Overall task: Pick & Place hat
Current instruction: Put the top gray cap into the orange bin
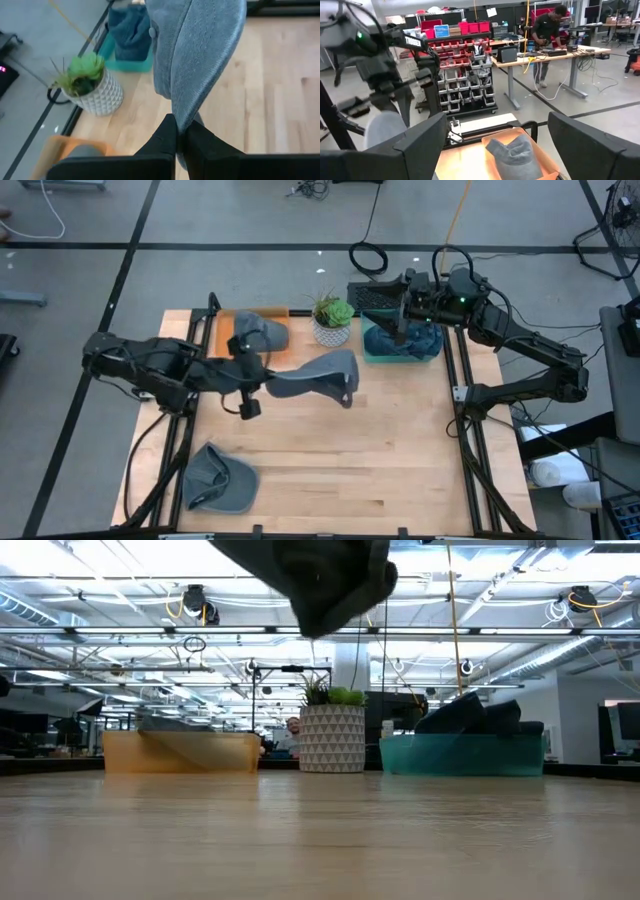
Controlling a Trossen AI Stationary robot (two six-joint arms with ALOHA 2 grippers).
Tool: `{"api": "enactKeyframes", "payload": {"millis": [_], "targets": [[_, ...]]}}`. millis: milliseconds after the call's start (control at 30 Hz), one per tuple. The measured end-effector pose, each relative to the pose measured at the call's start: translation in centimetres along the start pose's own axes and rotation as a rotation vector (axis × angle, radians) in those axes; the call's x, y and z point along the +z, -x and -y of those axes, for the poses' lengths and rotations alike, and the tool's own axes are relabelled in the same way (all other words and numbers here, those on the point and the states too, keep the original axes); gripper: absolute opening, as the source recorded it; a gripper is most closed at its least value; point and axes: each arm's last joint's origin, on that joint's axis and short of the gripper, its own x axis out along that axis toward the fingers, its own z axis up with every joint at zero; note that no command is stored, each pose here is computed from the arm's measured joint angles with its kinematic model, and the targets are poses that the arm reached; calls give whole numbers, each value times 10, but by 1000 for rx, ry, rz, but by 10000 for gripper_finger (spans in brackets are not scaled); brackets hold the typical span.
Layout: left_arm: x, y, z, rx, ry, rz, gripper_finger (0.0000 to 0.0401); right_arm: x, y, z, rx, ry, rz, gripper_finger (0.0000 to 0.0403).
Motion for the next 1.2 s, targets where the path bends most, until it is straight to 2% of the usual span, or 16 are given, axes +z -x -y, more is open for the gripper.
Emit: {"api": "enactKeyframes", "payload": {"millis": [400, 500, 700, 1067, 1200], "targets": [[-2, 35, -19, -16, 72, 113, 10, -2, 0, 0, -1, 33, -21, 334], [-2, 37, -21, -12, 104, 122, 10, -1, 0, 0, 0, 17, -14, 334], [1, 38, -22, 19, 78, 158, 10, -1, 0, 0, 0, 6, -14, 334], [7, 38, -22, -8, 101, 209, 10, -1, 0, 0, 5, 2, -6, 334], [11, 40, -22, -13, 118, 247, 10, -1, 0, -2, 69, -59, -14, 334]]}}
